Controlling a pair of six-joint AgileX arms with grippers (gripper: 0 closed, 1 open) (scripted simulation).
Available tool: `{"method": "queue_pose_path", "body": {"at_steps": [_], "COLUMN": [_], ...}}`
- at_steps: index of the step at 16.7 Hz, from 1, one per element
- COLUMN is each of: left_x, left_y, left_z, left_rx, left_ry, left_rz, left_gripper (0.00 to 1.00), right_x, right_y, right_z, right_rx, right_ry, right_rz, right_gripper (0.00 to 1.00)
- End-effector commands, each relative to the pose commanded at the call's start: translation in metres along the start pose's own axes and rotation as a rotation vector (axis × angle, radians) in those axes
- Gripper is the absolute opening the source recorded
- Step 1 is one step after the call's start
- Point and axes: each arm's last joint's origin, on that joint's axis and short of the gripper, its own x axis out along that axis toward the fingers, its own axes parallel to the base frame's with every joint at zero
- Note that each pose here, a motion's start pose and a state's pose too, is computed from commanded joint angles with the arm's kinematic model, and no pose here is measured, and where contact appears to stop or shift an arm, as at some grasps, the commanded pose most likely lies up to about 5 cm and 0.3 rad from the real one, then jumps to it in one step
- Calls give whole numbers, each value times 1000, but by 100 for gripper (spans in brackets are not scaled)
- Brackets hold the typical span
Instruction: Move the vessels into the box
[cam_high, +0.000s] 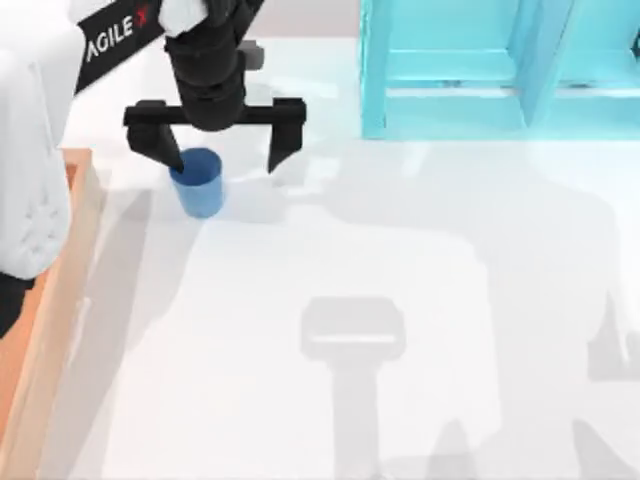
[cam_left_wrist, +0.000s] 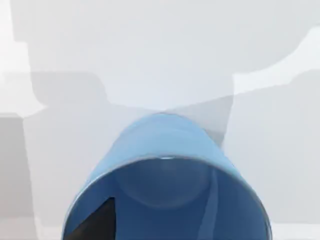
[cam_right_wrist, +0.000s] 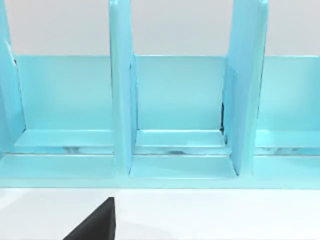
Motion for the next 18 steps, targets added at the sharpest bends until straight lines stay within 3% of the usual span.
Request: {"method": "queue_pose_path", "body": {"at_steps": [3,7,18], "left_x": [22,23,23], "left_y": [1,1,1], "left_z": [-3,-3,-3], "left_rx": [0,0,0], "left_ry": [4,4,4], "left_rz": [1,2,2], "left_gripper": [100,100,17], "right_x": [0,0,0], "right_y": [0,0,0], "right_z": [0,0,0], "right_rx": [0,0,0], "right_ry": [0,0,0], "right_rz": [0,0,0], "right_gripper": [100,100,100]}}
